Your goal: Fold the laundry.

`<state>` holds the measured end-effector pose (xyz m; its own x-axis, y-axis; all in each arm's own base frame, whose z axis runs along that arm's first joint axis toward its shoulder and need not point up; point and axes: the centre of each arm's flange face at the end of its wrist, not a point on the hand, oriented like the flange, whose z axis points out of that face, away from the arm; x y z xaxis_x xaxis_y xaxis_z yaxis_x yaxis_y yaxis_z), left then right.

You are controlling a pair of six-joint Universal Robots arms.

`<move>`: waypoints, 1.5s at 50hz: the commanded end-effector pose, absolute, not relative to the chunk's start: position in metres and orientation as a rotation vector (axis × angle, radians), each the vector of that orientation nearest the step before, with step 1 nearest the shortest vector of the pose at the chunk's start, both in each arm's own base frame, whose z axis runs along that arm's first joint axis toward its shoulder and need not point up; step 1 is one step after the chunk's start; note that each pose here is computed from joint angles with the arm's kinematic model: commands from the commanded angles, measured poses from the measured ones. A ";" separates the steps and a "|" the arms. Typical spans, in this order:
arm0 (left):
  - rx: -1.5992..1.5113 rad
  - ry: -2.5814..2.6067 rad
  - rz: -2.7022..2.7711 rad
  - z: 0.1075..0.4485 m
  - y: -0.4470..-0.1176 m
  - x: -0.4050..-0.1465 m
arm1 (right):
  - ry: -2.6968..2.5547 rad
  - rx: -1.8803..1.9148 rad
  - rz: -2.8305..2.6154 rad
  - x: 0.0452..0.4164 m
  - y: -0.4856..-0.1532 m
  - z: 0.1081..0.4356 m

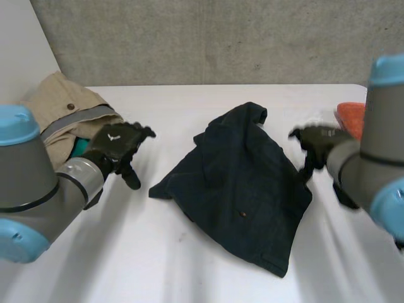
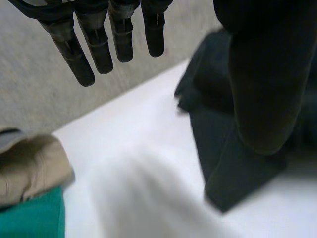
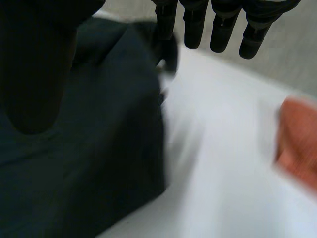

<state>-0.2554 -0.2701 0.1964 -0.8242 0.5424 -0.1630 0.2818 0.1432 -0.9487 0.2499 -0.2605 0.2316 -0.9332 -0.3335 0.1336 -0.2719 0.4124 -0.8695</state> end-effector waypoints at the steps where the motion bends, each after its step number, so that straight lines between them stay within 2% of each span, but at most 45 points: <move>1: -1.031 -2.220 1.613 0.143 -0.287 -0.261 | 2.634 -0.596 -1.343 0.251 -0.191 0.186; 4: -1.091 -2.200 1.573 0.129 -0.291 -0.267 | 2.580 -0.669 -1.344 0.261 -0.171 0.169; 8: -1.104 -2.197 1.539 0.118 -0.292 -0.272 | 2.539 -0.702 -1.375 0.265 -0.160 0.152; 15: -1.151 -2.149 1.512 0.110 -0.284 -0.291 | 2.583 -0.687 -1.429 0.266 -0.169 0.125; 21: -1.124 -2.129 1.588 0.120 -0.295 -0.295 | 2.505 -0.627 -1.563 0.271 -0.183 0.133; 25: -1.070 -2.084 1.731 0.155 -0.300 -0.299 | 2.341 -0.636 -1.781 0.275 -0.192 0.180; 26: -1.010 -2.021 1.850 0.190 -0.301 -0.297 | 2.246 -0.659 -1.894 0.275 -0.191 0.209; 28: -0.929 -1.938 1.971 0.227 -0.299 -0.294 | 2.163 -0.688 -2.006 0.275 -0.192 0.236; 29: -0.849 -1.846 2.080 0.262 -0.295 -0.290 | 2.072 -0.713 -2.134 0.274 -0.194 0.266; 31: -0.771 -1.739 2.176 0.296 -0.288 -0.286 | 2.000 -0.724 -2.235 0.273 -0.197 0.290; 32: -0.737 -1.687 2.217 0.313 -0.283 -0.284 | 1.924 -0.733 -2.337 0.271 -0.200 0.315; 33: -0.669 -1.576 2.296 0.346 -0.273 -0.277 | 1.889 -0.732 -2.383 0.271 -0.201 0.327; 35: -0.614 -1.470 2.365 0.377 -0.261 -0.269 | 1.814 -0.716 -2.465 0.270 -0.203 0.352; 36: -0.583 -1.409 2.398 0.394 -0.253 -0.264 | 1.736 -0.680 -2.535 0.267 -0.199 0.381; 39: -0.490 -1.197 2.488 0.450 -0.222 -0.249 | 1.625 -0.611 -2.615 0.260 -0.191 0.434; 41: -0.456 -1.130 2.518 0.468 -0.212 -0.245 | 1.582 -0.586 -2.640 0.256 -0.185 0.456; 42: -0.445 -1.111 2.529 0.473 -0.210 -0.243 | 1.536 -0.559 -2.667 0.252 -0.179 0.477; 45: -0.382 -1.014 2.594 0.501 -0.205 -0.237 | 1.495 -0.527 -2.696 0.251 -0.181 0.500; 47: -0.363 -1.004 2.606 0.506 -0.206 -0.237 | 1.506 -0.519 -2.699 0.253 -0.189 0.502; 53: -0.361 -1.109 2.581 0.486 -0.252 -0.252 | 1.557 -0.538 -2.674 0.267 -0.216 0.492; 56: -0.368 -1.173 2.568 0.470 -0.276 -0.257 | 1.651 -0.560 -2.624 0.276 -0.241 0.468; 57: -0.373 -1.254 2.551 0.448 -0.305 -0.260 | 1.707 -0.564 -2.588 0.279 -0.256 0.453; 59: -0.387 -1.345 2.525 0.421 -0.335 -0.263 | 1.796 -0.566 -2.525 0.284 -0.279 0.427; 62: -0.405 -1.426 2.482 0.389 -0.359 -0.270 | 1.877 -0.551 -2.479 0.284 -0.302 0.404; 63: -0.424 -1.476 2.444 0.367 -0.372 -0.277 | 1.933 -0.545 -2.449 0.284 -0.318 0.387; 66: -0.452 -1.552 2.395 0.332 -0.390 -0.287 | 2.008 -0.541 -2.407 0.286 -0.343 0.354; 67: -0.480 -1.599 2.373 0.307 -0.403 -0.294 | 2.027 -0.541 -2.398 0.290 -0.357 0.336; 71: -0.535 -1.620 2.392 0.267 -0.428 -0.306 | 2.049 -0.544 -2.399 0.302 -0.386 0.294; 75: -0.547 -1.586 2.424 0.242 -0.448 -0.315 | 1.987 -0.483 -2.482 0.312 -0.416 0.262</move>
<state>-0.3013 -0.4208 0.2815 -0.9157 0.3670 -0.1636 0.0146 -0.3766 -0.9263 0.2987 -0.3794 0.3064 -0.9425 -0.1714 0.2870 -0.2555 -0.1841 -0.9491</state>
